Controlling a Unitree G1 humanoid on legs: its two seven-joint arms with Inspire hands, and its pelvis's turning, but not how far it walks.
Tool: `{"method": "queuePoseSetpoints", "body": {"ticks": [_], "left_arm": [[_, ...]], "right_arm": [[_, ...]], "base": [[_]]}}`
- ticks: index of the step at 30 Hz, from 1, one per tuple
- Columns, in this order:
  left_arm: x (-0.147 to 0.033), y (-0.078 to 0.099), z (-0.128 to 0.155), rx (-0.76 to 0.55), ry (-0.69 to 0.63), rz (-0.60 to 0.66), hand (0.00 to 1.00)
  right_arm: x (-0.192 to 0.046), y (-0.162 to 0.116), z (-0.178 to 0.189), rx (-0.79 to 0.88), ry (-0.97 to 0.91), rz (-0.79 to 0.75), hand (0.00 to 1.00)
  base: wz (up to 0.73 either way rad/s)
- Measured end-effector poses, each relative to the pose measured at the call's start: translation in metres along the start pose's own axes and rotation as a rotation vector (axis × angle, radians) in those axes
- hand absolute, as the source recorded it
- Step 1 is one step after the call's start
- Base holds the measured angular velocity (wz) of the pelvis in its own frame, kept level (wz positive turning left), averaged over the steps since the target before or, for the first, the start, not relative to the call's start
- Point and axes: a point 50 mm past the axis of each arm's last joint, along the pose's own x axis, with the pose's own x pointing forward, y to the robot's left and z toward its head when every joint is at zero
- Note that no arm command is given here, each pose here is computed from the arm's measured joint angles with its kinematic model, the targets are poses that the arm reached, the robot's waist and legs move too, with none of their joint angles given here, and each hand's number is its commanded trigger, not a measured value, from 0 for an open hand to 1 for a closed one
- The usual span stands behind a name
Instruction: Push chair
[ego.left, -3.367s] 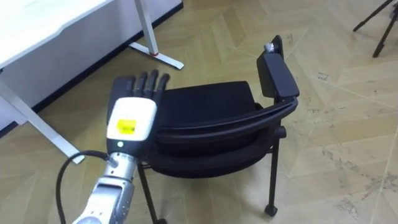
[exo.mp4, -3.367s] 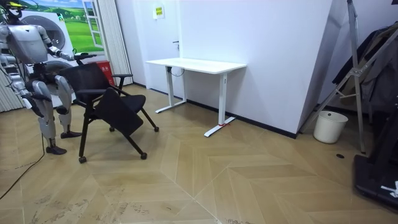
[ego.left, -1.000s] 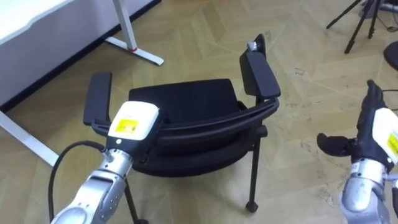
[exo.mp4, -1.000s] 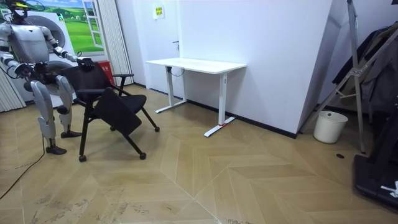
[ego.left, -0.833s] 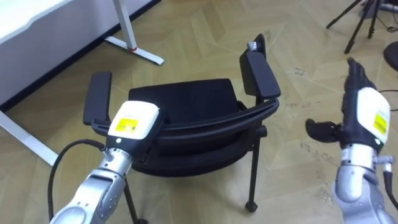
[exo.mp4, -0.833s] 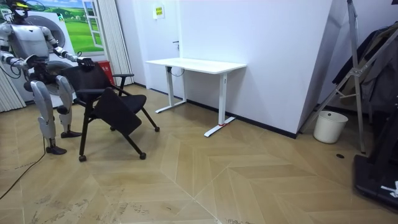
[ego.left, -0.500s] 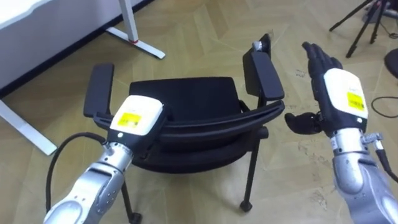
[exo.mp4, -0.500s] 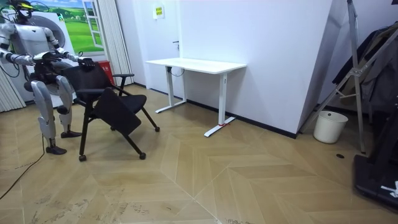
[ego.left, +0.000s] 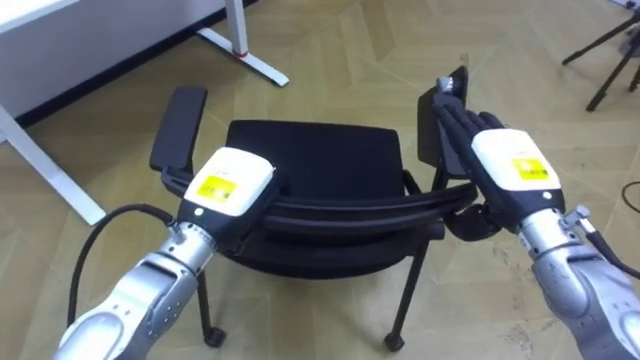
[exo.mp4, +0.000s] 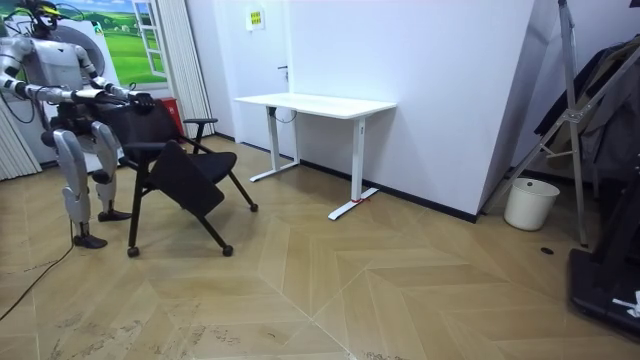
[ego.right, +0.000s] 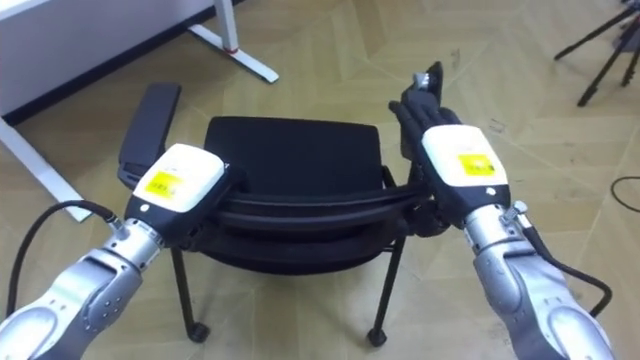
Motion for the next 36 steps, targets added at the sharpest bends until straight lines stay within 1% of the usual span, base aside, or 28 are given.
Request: {"method": "queuePoseSetpoints", "body": {"ticks": [8,11,13,14,16,17,19,21,23,28,36], "left_arm": [[-0.001,-0.002,0.004,0.003,-0.029,-0.003,1.0],[-0.001,-0.001,0.002,0.007,-0.027,0.003,1.0],[-0.002,-0.002,0.001,0.007,-0.025,-0.002,1.0],[-0.003,-0.006,-0.001,0.001,-0.017,-0.006,1.0],[-0.007,0.003,-0.014,0.034,-0.018,0.017,1.0],[-0.007,0.006,-0.018,0.038,-0.007,0.035,1.0],[0.001,0.004,-0.016,0.018,0.019,0.04,1.0],[0.008,0.004,-0.013,0.024,0.007,0.035,1.0],[0.01,0.003,-0.009,0.02,-0.003,0.034,1.0],[0.011,-0.002,0.0,0.013,-0.036,0.018,1.0],[0.014,-0.013,0.007,-0.016,-0.019,-0.01,1.0]], "right_arm": [[-0.002,0.007,0.006,-0.028,-0.061,0.082,0.0],[-0.002,0.006,0.008,-0.028,-0.075,0.083,0.0],[-0.002,0.008,0.011,-0.025,-0.088,0.09,0.0],[-0.002,0.012,0.015,-0.019,-0.105,0.102,0.0],[0.001,0.011,0.031,0.002,-0.159,0.083,0.0],[0.002,0.009,0.035,-0.019,-0.196,0.088,0.0],[0.002,0.012,0.04,-0.024,-0.215,0.116,0.0],[0.003,0.017,0.047,-0.033,-0.248,0.164,0.0],[0.002,0.02,0.049,-0.041,-0.256,0.195,0.0],[0.0,0.027,0.054,-0.068,-0.276,0.234,0.0],[0.0,0.037,0.048,-0.086,-0.244,0.243,0.0]], "base": [[0.04],[-0.01],[-0.1],[-0.3],[-0.17],[0.23],[0.24],[0.19],[0.15],[0.02],[0.07]]}}
